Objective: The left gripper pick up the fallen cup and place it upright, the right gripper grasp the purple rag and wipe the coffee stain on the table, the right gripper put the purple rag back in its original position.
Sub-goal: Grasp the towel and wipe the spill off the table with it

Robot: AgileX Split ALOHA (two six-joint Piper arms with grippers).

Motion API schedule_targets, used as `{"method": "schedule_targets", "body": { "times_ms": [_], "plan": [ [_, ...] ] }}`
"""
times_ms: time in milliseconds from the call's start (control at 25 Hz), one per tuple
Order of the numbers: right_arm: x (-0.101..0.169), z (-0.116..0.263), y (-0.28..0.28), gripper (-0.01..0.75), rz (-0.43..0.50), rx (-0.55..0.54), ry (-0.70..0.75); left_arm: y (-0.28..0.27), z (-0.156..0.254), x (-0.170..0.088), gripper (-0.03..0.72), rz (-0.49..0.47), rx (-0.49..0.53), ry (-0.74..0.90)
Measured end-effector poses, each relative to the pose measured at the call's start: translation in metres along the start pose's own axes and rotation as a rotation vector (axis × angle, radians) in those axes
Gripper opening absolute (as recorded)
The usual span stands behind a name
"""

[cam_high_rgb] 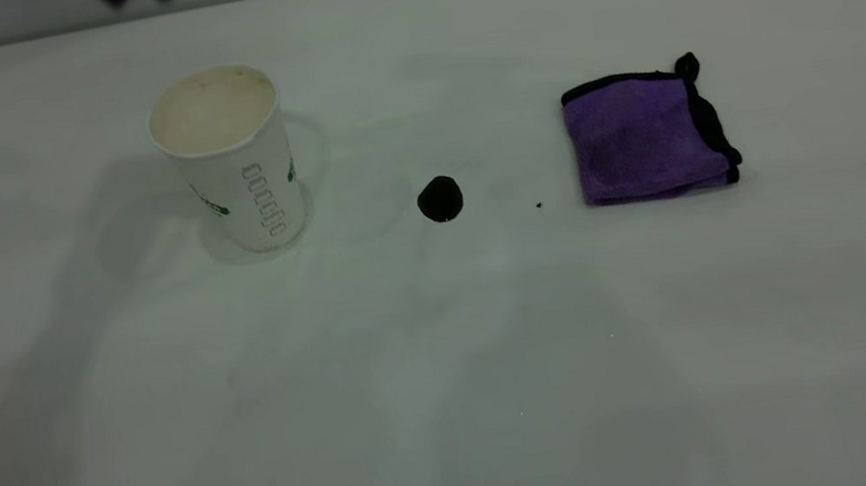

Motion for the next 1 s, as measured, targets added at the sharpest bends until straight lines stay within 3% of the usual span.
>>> {"method": "schedule_targets", "body": {
  "times_ms": [120, 280, 520, 760, 1000],
  "plan": [
    [0.000, 0.000, 0.000, 0.391, 0.000, 0.000, 0.000, -0.050, 0.004, -0.021, 0.401, 0.002, -0.065, 0.050],
    [0.000, 0.000, 0.000, 0.391, 0.000, 0.000, 0.000, -0.127, 0.016, -0.044, 0.400, -0.006, -0.236, 0.095],
    [0.000, 0.000, 0.000, 0.391, 0.000, 0.000, -0.001, -0.212, 0.053, -0.051, 0.367, -0.047, -0.420, 0.066],
    [0.000, 0.000, 0.000, 0.391, 0.000, 0.000, -0.001, -0.230, 0.122, -0.050, 0.353, -0.035, -0.416, 0.031],
    [0.000, 0.000, 0.000, 0.391, 0.000, 0.000, 0.000, -0.196, 0.210, -0.041, 0.352, -0.027, -0.294, -0.037]
  ]
}}
Point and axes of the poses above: a point on each arm's last joint axis where the gripper is mounted, y pointing out along that axis toward the gripper, x along the wrist's bending axis when the last joint is at zero, z = x × y, the point moved 5 cm from there along y, pointing out along that axis toward the gripper, and after that the axes turned 7 degrees about -y, right-handed, at the moved point
